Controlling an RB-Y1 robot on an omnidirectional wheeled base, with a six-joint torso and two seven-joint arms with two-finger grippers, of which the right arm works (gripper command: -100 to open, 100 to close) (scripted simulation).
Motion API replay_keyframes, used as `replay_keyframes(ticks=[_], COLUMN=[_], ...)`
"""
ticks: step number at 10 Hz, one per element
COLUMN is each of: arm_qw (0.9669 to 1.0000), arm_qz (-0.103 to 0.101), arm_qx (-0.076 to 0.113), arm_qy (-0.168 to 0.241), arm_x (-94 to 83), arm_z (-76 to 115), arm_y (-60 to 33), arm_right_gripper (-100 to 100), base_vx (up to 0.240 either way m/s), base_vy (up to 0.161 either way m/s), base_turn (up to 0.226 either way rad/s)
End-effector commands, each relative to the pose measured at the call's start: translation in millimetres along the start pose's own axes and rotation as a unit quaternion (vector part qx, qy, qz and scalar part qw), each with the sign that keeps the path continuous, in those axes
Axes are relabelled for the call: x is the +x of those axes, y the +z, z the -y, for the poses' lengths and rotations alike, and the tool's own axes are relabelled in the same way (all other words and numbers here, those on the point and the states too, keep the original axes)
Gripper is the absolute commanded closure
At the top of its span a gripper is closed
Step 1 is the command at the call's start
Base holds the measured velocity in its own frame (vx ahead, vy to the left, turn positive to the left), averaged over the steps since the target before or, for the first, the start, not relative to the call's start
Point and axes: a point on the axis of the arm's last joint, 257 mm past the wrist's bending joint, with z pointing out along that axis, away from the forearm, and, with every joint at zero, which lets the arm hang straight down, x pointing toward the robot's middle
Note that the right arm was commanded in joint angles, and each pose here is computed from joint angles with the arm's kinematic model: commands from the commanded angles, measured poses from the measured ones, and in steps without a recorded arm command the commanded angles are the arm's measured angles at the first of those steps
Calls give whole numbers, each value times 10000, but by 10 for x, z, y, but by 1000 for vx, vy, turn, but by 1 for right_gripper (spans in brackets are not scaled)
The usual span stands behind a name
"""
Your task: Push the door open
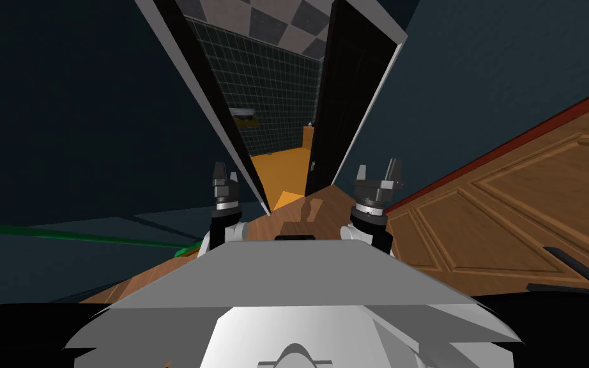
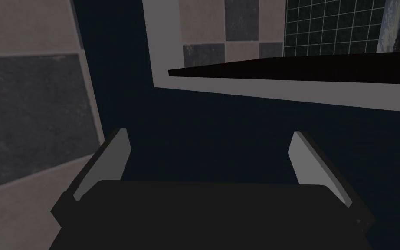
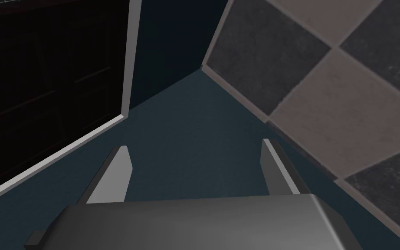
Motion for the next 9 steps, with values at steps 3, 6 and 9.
replay_keyframes(ticks=[3,6,9], arm_qw=[9997,9991,9981], arm_qz=[-63,-103,-150], arm_qx=[234,400,592], arm_qy=[11,17,21], arm_x=[28,48,74], arm_z=[294,500,738], arm_y=[-72,-129,-202], arm_right_gripper=[-100,-100,-100], base_vx=[106,103,91], base_vy=[-48,-76,-55], base_turn=[40,28,34])
